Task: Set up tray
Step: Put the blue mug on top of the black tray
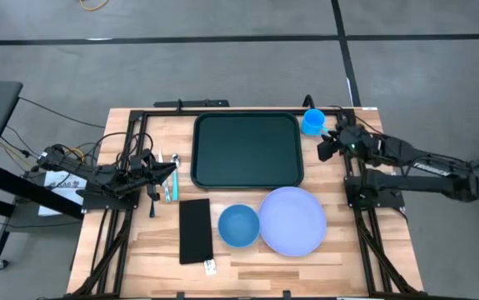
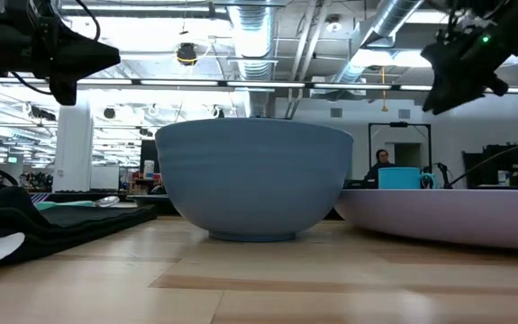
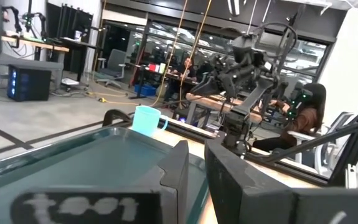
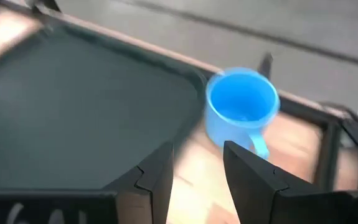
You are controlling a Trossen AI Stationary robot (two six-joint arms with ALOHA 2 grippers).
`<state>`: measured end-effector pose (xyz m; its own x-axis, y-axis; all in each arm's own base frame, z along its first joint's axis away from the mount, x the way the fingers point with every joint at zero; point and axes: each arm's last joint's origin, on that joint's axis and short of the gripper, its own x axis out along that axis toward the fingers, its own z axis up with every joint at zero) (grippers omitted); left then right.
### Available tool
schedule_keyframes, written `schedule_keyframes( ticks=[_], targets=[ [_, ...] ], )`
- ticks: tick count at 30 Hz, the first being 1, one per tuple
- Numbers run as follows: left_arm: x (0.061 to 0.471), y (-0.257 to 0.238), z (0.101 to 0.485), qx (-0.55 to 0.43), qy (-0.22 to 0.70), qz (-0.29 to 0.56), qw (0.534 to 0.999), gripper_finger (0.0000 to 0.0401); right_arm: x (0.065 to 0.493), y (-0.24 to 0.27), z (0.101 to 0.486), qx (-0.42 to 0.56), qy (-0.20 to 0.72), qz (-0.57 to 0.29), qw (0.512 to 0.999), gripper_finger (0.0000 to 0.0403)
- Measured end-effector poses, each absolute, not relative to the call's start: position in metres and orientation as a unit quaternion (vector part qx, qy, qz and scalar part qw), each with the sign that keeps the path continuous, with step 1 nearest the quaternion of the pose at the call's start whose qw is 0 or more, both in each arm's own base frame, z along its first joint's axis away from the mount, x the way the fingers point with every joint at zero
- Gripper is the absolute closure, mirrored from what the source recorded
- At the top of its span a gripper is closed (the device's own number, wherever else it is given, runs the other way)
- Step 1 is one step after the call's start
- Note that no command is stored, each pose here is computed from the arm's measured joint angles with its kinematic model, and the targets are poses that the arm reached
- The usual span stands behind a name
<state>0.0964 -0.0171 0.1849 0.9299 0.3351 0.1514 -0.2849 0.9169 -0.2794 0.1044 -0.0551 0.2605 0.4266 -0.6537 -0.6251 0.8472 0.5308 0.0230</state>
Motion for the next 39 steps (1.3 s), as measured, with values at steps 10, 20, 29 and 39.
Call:
schedule_keyframes(
  ticks=[10, 20, 29, 39],
  targets=[
    [0.096, -0.017, 0.185, -0.12, -0.098, 0.16, 0.975, 0.036, 0.105, -0.097, 0.243, 0.228, 0.37, -0.464, 0.772, 0.0271],
    [0.096, -0.017, 0.185, -0.117, -0.098, 0.16, 0.975, 0.036, 0.102, -0.128, 0.228, 0.273, 0.4, -0.473, 0.736, 0.0271],
    [0.096, -0.017, 0.185, -0.118, -0.098, 0.16, 0.975, 0.036, 0.108, -0.151, 0.24, 0.189, 0.476, -0.404, 0.758, 0.0271],
    [0.097, -0.018, 0.185, -0.118, -0.097, 0.15, 0.977, 0.036, 0.117, -0.165, 0.223, 0.162, 0.556, -0.347, 0.738, 0.0271]
  ],
)
